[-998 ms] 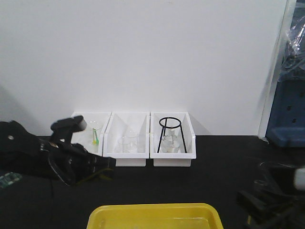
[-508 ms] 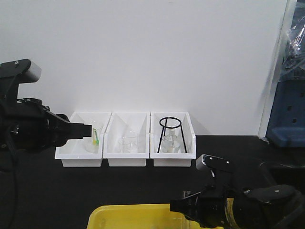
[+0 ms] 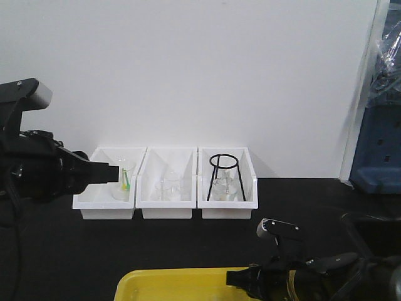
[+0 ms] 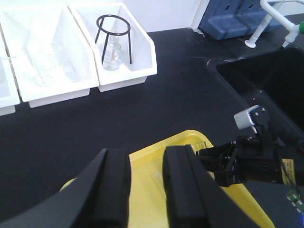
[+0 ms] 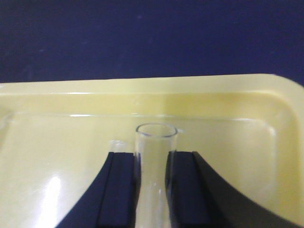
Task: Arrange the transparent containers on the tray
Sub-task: 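Lower the right gripper's tube into the yellow tray and release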
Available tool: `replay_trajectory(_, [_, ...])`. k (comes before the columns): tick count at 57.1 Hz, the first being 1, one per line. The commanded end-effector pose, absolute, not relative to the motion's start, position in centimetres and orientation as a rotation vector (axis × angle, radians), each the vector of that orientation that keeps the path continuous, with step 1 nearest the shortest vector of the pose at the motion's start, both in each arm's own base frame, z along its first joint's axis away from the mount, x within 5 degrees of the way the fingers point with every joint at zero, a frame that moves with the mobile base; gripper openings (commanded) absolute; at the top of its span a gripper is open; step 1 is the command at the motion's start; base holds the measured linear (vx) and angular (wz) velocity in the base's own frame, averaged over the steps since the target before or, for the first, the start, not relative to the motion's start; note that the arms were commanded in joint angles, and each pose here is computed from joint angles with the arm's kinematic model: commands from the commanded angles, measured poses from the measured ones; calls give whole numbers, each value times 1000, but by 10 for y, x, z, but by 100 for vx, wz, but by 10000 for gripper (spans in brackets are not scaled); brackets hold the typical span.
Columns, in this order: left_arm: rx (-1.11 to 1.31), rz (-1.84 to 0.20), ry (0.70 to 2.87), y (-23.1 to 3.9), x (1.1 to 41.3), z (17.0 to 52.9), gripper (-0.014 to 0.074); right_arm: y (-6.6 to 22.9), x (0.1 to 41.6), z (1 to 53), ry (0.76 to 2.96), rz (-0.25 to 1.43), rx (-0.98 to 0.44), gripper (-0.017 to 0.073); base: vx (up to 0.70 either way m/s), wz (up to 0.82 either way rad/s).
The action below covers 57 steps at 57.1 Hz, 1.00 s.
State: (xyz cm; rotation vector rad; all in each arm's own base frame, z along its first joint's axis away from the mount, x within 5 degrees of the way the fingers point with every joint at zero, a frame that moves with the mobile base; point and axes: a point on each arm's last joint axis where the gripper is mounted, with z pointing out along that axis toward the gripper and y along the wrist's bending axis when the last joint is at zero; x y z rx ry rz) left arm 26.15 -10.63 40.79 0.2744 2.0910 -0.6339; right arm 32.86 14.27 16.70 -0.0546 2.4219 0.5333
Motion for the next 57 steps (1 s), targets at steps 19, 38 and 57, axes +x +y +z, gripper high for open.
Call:
replay_trajectory(19, [235,-662,1980,-104,254,431,333,141,339,162,2408,452,-90,48,0,0])
replay_trajectory(38, [235,-662,1980,-104,254,431,333,141,339,158,2420,452,-90,362,0,0])
replay_trajectory(57, [245,-651,1982,-104,253,431,286,144,335,177,2380,512,-121,512,0,0])
